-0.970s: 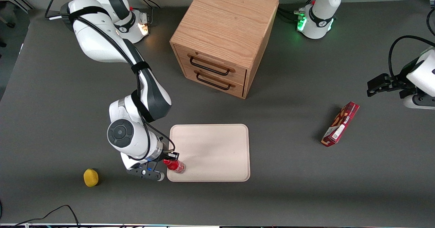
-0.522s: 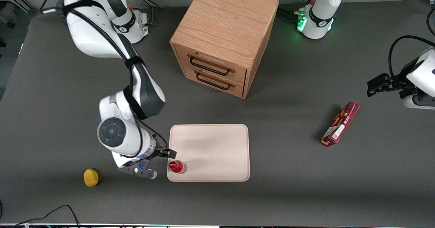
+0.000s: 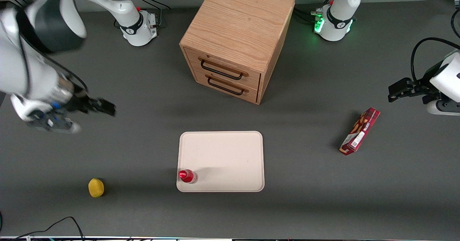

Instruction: Place coke bottle on tray

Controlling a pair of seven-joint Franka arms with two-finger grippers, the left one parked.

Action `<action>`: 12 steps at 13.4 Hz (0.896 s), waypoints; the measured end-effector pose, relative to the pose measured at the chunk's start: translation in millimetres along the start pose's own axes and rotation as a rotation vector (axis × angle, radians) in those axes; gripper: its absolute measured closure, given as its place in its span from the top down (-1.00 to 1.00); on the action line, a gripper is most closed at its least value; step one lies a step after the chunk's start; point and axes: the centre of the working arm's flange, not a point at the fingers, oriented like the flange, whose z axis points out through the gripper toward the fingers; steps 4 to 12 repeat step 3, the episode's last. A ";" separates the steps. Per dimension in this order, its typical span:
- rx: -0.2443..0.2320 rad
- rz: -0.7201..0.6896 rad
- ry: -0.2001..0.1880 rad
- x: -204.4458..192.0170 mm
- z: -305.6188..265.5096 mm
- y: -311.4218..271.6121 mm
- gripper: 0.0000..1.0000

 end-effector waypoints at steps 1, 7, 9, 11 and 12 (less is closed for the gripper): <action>0.000 -0.013 0.000 -28.6 -19.4 18.9 1.00; -0.002 -0.022 0.018 -66.6 -45.1 31.3 1.00; -0.002 -0.022 0.018 -66.6 -45.1 31.3 1.00; -0.002 -0.022 0.018 -66.6 -45.1 31.3 1.00; -0.002 -0.022 0.018 -66.6 -45.1 31.3 1.00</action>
